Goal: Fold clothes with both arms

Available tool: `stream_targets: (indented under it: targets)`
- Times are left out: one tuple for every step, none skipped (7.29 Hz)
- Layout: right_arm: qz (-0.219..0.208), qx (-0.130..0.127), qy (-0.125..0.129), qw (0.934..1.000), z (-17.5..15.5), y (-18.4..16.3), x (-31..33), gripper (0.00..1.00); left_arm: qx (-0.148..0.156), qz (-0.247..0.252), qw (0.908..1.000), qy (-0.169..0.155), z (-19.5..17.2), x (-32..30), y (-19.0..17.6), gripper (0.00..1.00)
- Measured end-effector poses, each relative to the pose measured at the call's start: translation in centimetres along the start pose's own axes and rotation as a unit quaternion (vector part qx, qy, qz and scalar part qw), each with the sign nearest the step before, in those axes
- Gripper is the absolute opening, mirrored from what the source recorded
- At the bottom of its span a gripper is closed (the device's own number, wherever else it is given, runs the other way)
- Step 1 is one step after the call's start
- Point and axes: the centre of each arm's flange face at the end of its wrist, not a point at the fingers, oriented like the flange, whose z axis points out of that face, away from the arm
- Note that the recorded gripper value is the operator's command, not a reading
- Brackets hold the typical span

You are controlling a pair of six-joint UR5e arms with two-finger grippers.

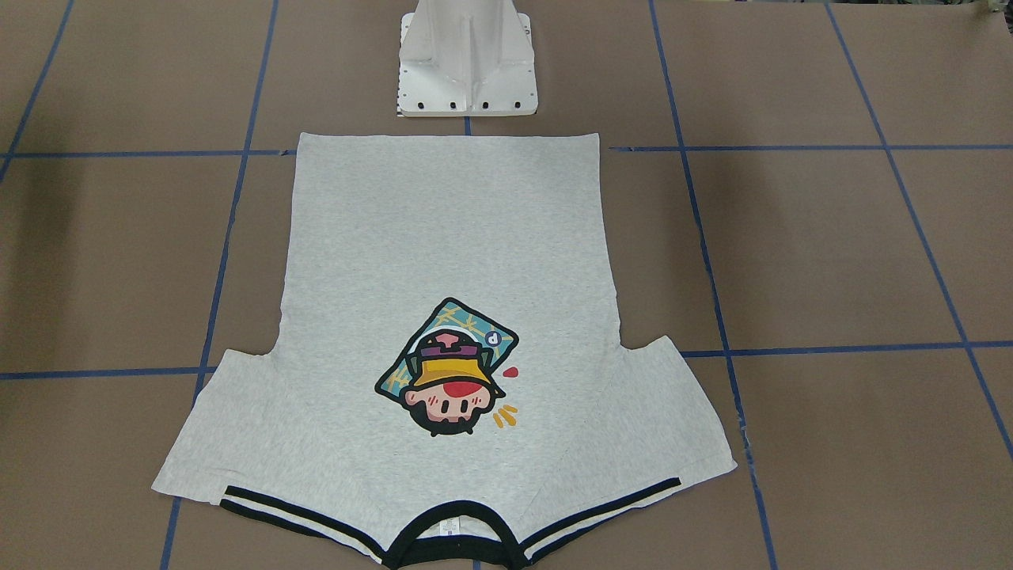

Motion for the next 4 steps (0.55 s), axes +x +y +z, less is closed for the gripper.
stream_targets:
  targets:
    - [-0.001,0.001,-0.001,1.0000,-0.1,0.0,-0.1,1.00,-0.002,-0.002,1.0000,0.001,0.2,-0.1,0.1,1.00]
    - [-0.003,0.001,-0.001,1.0000,-0.1,0.1,-0.2,1.00,-0.003,-0.003,1.0000,0.003,0.4,-0.2,0.2,1.00]
    - [-0.008,0.004,-0.004,1.0000,-0.3,0.1,-0.6,1.00,-0.004,-0.003,1.0000,0.005,0.5,-0.3,0.3,1.00]
    - [-0.017,0.007,-0.017,0.9997,-0.4,0.1,-1.3,1.00,-0.004,-0.004,1.0000,0.006,0.5,-0.3,0.4,1.00]
